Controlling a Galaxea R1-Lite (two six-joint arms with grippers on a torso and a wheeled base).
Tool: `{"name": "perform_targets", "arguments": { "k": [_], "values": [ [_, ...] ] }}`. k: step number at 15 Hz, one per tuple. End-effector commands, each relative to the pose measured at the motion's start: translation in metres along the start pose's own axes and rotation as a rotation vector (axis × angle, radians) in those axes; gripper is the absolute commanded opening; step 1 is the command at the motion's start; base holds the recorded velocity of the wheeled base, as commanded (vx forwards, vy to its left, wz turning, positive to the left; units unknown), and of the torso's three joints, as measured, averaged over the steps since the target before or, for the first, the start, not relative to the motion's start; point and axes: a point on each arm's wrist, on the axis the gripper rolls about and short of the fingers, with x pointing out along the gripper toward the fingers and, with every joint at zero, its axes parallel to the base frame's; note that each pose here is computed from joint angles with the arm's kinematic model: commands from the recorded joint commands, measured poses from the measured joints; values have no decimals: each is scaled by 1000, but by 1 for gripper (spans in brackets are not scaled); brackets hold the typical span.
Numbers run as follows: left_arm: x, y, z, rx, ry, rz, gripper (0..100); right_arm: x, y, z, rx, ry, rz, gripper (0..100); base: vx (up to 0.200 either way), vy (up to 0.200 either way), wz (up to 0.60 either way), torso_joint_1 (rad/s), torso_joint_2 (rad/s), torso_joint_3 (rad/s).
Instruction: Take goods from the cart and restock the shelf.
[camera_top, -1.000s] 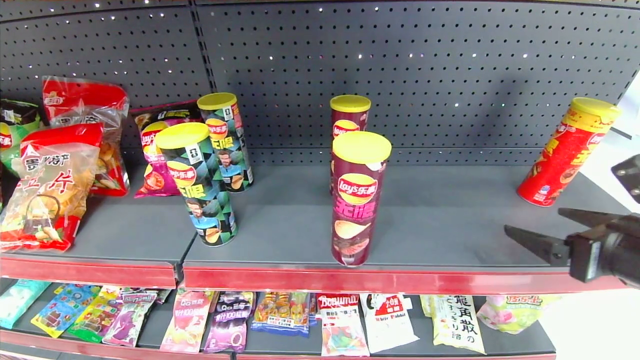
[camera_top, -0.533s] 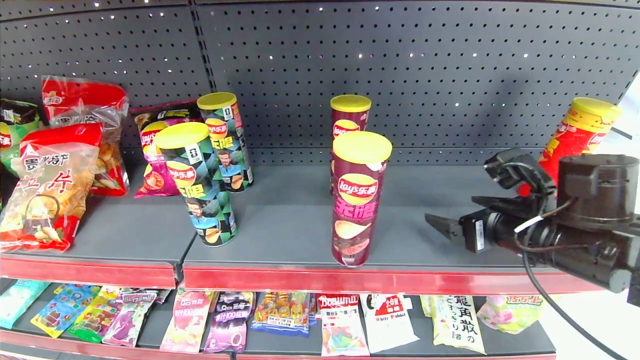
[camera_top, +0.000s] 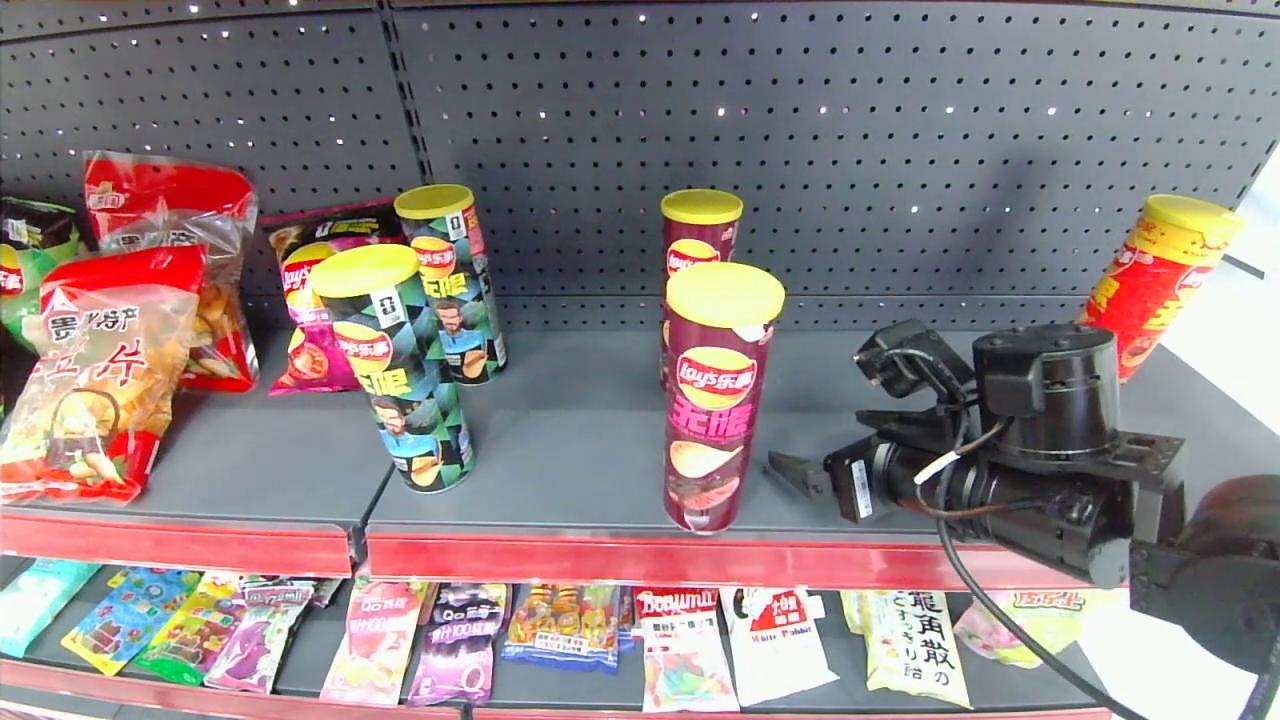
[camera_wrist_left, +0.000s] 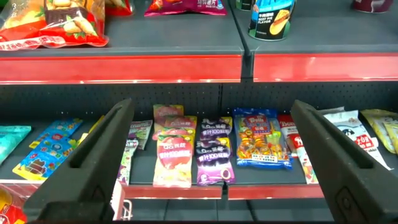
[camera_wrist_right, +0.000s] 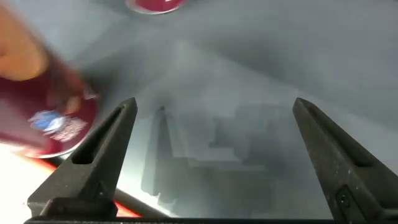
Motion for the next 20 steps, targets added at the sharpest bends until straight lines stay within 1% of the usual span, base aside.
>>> {"name": "perform_targets", "arguments": {
  "k": [1, 5, 9, 12, 20],
  "values": [
    [0, 0, 0, 0, -1, 0, 100, 0, 7, -3, -14, 12, 21, 100, 0, 0, 0, 0, 0, 0],
    [0, 0, 0, 0, -1, 0, 100, -1, 8, -7, -17, 26, 15, 100, 0, 0, 0, 0, 0, 0],
    [0, 0, 0, 0, -1, 0, 100, -1, 14, -10, -29, 34, 35, 100, 0, 0, 0, 0, 0, 0],
    [0, 0, 0, 0, -1, 0, 100, 3, 20, -9, -37, 34, 51, 100, 0, 0, 0, 0, 0, 0],
    [0, 0, 0, 0, -1, 0, 100, 11, 25, -5, -40, 28, 59, 100, 0, 0, 0, 0, 0, 0]
  ]
}}
